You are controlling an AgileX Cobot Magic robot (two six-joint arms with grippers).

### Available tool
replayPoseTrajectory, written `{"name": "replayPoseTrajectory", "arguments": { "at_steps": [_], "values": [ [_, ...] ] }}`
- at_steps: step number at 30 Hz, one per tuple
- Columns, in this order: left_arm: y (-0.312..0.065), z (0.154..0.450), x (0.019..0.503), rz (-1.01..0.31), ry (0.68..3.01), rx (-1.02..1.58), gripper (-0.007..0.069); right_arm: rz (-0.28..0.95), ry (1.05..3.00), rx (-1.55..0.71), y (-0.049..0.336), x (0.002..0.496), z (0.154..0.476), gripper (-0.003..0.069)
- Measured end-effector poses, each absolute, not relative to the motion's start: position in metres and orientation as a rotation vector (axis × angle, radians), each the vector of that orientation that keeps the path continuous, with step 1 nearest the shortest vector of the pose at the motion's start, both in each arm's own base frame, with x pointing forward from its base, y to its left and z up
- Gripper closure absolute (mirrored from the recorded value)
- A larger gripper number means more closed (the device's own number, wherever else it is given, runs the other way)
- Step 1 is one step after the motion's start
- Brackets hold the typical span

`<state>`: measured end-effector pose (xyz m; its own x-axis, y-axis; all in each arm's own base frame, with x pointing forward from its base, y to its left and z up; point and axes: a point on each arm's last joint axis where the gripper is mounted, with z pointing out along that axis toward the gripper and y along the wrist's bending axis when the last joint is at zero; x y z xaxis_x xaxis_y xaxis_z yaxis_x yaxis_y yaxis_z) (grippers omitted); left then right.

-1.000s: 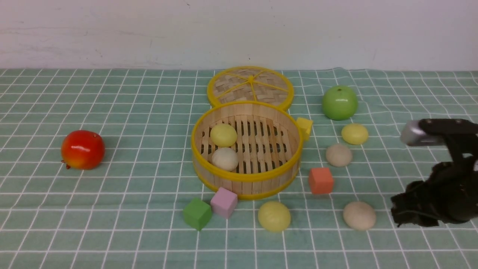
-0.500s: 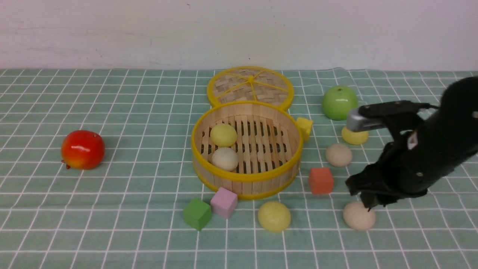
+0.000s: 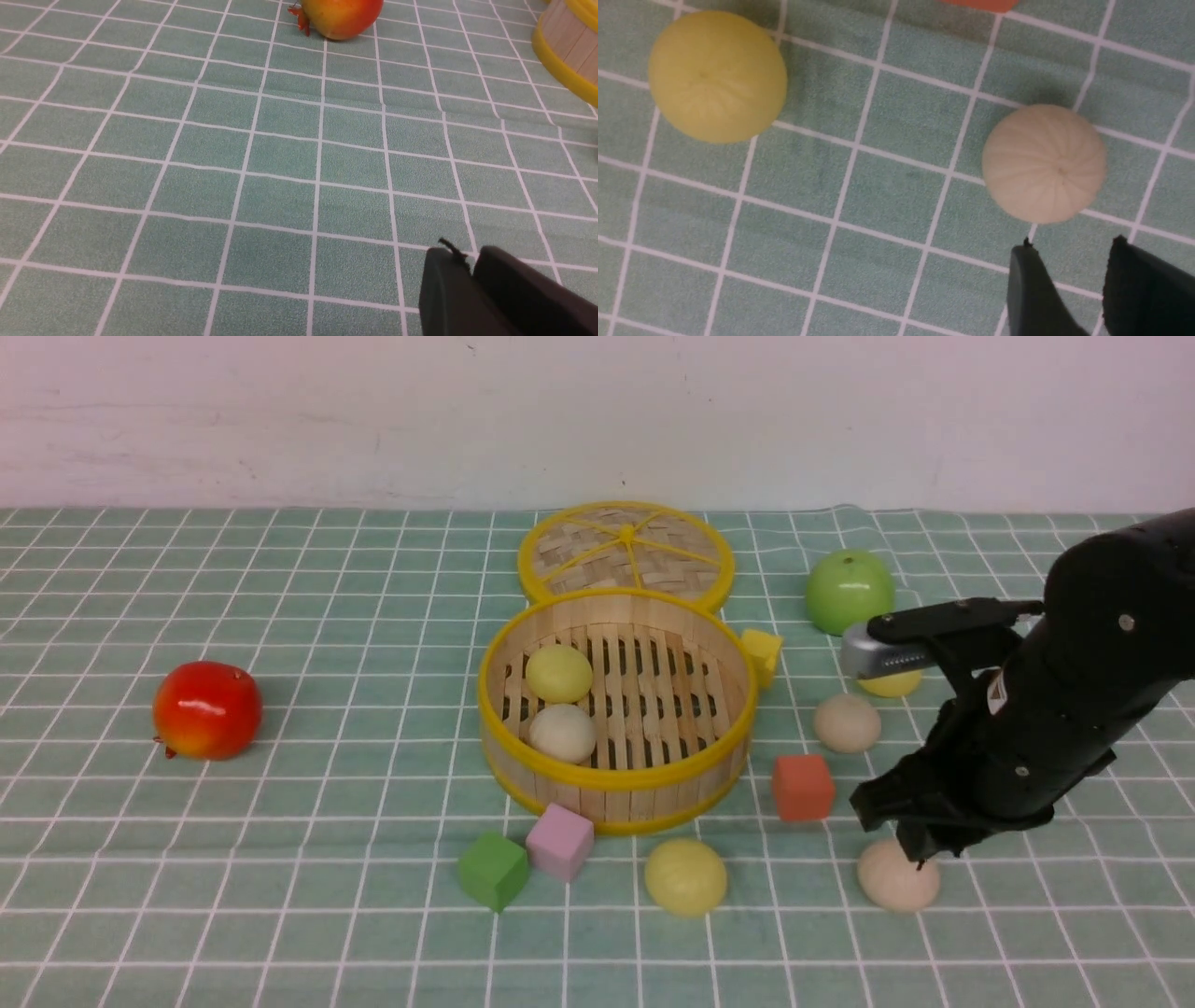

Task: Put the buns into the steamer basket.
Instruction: Use the right arm to grab a steamed stuffed bun

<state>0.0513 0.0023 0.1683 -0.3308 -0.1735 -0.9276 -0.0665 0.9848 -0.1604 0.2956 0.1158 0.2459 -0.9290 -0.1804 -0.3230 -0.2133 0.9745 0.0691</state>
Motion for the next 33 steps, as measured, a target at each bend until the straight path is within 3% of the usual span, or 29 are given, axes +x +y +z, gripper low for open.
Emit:
{"name": "replayPoseTrajectory", "arguments": {
  "at_steps": [21, 33],
  "values": [
    [0.002, 0.168, 0.051, -0.109, 1.909, -0.173, 0.0533, 0.099, 2.836, -0.207, 0.113, 0.303, 0.233, 0.0419],
    [0.002, 0.168, 0.051, -0.109, 1.909, -0.173, 0.0523, 0.093, 2.840, -0.185, 0.118, 0.317, 0.206, 0.0419]
  ]
}}
